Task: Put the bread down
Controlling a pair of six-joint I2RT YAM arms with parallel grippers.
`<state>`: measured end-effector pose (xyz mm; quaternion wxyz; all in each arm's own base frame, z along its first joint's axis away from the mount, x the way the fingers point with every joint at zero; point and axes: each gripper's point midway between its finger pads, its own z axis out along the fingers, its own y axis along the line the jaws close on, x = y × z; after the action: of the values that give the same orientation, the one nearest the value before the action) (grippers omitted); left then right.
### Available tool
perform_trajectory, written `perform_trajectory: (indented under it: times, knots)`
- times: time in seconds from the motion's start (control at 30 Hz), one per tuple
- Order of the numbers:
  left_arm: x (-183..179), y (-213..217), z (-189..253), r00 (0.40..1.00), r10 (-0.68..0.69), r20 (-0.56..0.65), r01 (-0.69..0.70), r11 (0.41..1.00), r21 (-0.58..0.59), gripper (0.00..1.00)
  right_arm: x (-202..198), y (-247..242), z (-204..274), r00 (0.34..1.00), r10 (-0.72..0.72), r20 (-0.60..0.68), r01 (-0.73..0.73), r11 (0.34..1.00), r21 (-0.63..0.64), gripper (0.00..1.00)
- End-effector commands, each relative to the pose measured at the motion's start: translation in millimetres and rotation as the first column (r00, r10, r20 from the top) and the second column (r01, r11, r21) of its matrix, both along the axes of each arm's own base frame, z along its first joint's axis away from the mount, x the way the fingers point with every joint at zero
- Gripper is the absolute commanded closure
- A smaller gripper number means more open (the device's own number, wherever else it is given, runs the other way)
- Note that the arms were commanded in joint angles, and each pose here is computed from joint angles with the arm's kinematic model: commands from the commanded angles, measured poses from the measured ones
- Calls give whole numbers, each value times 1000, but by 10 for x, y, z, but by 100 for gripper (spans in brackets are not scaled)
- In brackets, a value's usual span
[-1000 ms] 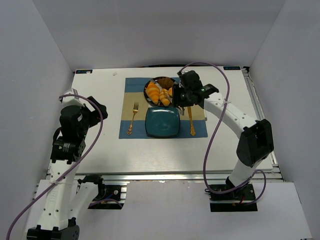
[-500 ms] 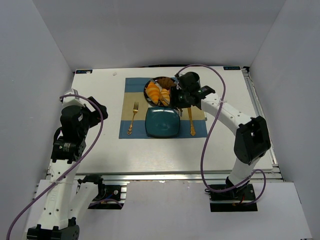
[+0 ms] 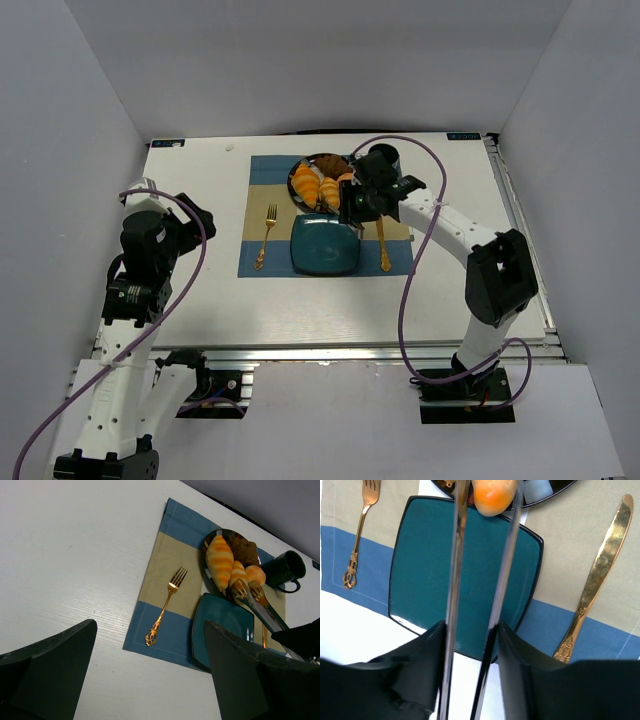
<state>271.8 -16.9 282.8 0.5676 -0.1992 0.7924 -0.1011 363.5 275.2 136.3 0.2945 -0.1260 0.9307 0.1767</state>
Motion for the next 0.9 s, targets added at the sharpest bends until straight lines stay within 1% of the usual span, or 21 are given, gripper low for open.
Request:
perform_trajectory:
  times: [0.0,0.03,0.07,0.2,0.33,0.47,0.57,0.7,0.73,0.8,0.83,0.87]
  knots:
    - [7,9,-1,1000,6,4,-6,1000,4,2,43,81,24,1000,7,25,-8,1000,26,53]
    - [7,9,-1,1000,6,4,-6,1000,4,2,45,83,33,1000,5,26,-5,1000,30,60]
    - [7,9,-1,1000,6,4,-6,1000,4,2,12,122,39,1000,23,14,-23,999,48,62]
    - [8,12,19,1000,7,7,-7,1000,5,2,12,145,152,1000,19,24,-20,997,72,66]
    - [12,13,35,1000,5,7,-5,1000,10,2,15,138,459,997,7,73,-15,994,105,71]
    - [16,12,51,1000,6,9,-6,1000,8,2,-33,81,722,995,-6,104,-6,993,121,71]
    - [18,10,61,1000,4,12,-5,1000,7,2,-150,-2,895,992,-10,129,-8,991,135,71]
    - [4,14,69,1000,5,13,-6,1000,9,2,-344,-78,962,990,9,143,-28,991,134,70]
    - [-4,18,70,1000,7,13,-7,1000,9,2,-438,-84,875,992,25,126,-40,992,120,70]
    - [-21,21,69,1000,9,15,-9,1000,8,2,-593,-103,892,991,42,131,-57,991,118,70]
    - [-26,20,63,1000,7,13,-7,1000,9,2,-679,-129,775,992,43,123,-54,995,86,70]
    - [-40,17,65,1000,7,15,-7,1000,5,2,-745,-135,742,992,46,118,-56,995,82,70]
